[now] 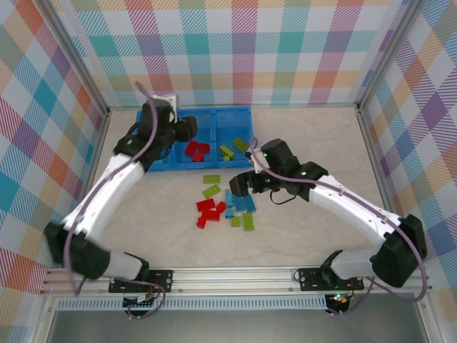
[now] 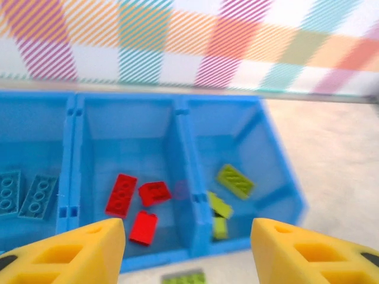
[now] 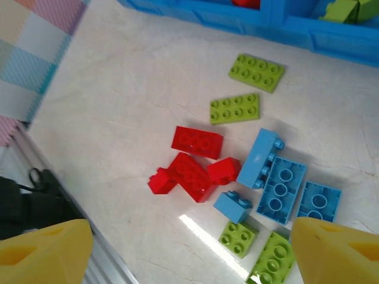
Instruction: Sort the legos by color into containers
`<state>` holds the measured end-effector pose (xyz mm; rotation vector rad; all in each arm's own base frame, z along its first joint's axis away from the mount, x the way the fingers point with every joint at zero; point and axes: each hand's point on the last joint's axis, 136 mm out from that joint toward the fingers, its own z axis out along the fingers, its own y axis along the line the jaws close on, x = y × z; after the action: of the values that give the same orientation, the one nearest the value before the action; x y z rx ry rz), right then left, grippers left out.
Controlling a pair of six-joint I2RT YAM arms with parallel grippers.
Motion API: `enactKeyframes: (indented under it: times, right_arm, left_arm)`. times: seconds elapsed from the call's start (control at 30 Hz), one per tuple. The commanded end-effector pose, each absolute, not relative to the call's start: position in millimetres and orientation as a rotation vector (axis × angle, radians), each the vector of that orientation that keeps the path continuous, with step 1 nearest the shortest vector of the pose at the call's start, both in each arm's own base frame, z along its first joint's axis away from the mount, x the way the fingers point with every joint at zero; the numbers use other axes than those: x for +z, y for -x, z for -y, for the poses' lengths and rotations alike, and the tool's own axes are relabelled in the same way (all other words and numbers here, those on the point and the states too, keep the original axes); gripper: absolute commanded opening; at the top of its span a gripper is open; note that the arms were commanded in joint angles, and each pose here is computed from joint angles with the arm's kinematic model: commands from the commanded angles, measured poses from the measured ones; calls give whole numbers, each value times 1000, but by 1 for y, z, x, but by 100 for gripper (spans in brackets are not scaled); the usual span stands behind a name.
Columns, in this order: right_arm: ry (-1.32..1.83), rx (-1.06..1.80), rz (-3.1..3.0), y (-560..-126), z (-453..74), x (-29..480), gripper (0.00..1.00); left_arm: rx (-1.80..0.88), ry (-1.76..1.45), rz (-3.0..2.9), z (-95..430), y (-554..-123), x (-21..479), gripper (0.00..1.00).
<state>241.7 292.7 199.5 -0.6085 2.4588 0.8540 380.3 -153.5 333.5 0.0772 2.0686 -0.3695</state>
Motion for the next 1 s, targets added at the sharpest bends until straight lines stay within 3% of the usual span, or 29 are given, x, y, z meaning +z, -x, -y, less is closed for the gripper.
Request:
enactKeyframes:
  times: [0.0, 0.2, 0.4, 0.67, 0.87, 0.97]
  right_arm:
    - [672, 629, -2517, -245, -293, 181, 87]
    - [684, 411, -2619, -255, -310, 138, 74]
    - [646, 275, -2652, -282, -323, 103, 65]
    - [651, 238, -2663, -296, -336, 80, 61]
    - [586, 290, -2642, -303, -339, 82, 54]
    - [556, 311, -2657, -307, -340, 76, 53]
  left_arm:
    - [-425, -423, -2022, 167, -310, 342, 61]
    - [-439, -981, -1870, 172, -208, 311, 72]
    - [-622, -1173, -1836, 177, -147, 243, 84]
    - [-563, -892, -1951, 158, -164, 214, 90]
    - [-483, -237, -2202, 127, -216, 205, 94]
    - [-501, -150, -2314, 133, -225, 187, 94]
